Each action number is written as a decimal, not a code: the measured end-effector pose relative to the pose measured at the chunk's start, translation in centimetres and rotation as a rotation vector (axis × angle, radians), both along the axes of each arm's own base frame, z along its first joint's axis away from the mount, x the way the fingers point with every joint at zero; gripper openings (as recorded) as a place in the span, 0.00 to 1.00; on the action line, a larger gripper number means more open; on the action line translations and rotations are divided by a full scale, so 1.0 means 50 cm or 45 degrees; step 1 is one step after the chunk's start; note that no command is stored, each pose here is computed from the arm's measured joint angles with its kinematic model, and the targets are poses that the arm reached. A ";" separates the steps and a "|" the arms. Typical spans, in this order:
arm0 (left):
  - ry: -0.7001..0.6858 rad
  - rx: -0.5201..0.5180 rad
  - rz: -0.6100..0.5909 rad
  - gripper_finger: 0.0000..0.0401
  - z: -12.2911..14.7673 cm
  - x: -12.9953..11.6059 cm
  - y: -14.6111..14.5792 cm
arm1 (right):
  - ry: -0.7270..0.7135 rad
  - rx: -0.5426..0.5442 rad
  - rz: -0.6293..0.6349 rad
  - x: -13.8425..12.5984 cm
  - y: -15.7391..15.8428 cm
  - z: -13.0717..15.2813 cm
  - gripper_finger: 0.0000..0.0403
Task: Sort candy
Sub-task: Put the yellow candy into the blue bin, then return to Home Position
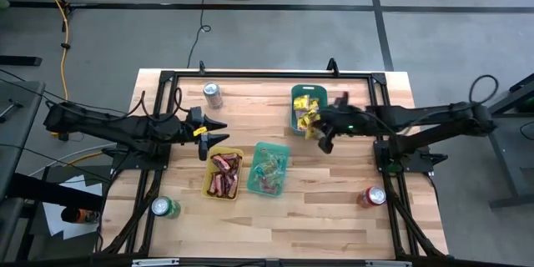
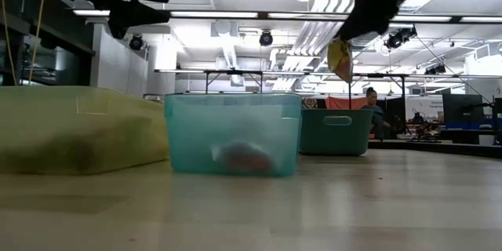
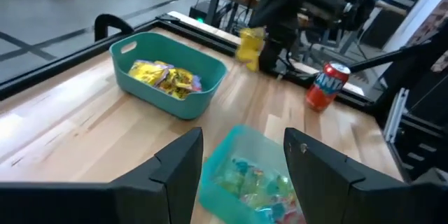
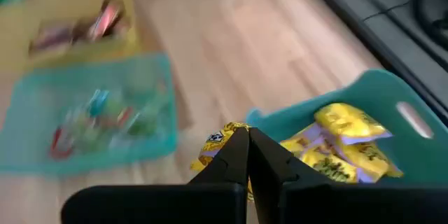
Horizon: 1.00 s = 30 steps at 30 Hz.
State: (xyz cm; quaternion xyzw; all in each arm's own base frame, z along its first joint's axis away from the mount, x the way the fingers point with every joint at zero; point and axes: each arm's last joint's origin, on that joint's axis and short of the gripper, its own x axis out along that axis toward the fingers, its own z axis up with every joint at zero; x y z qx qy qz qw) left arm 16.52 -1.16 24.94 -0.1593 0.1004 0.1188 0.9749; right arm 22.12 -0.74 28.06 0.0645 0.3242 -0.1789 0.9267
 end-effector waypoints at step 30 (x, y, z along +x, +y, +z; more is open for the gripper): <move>-0.230 -0.043 0.002 0.47 0.034 0.005 -0.001 | -0.333 0.173 -0.478 -0.016 -0.137 -0.060 0.45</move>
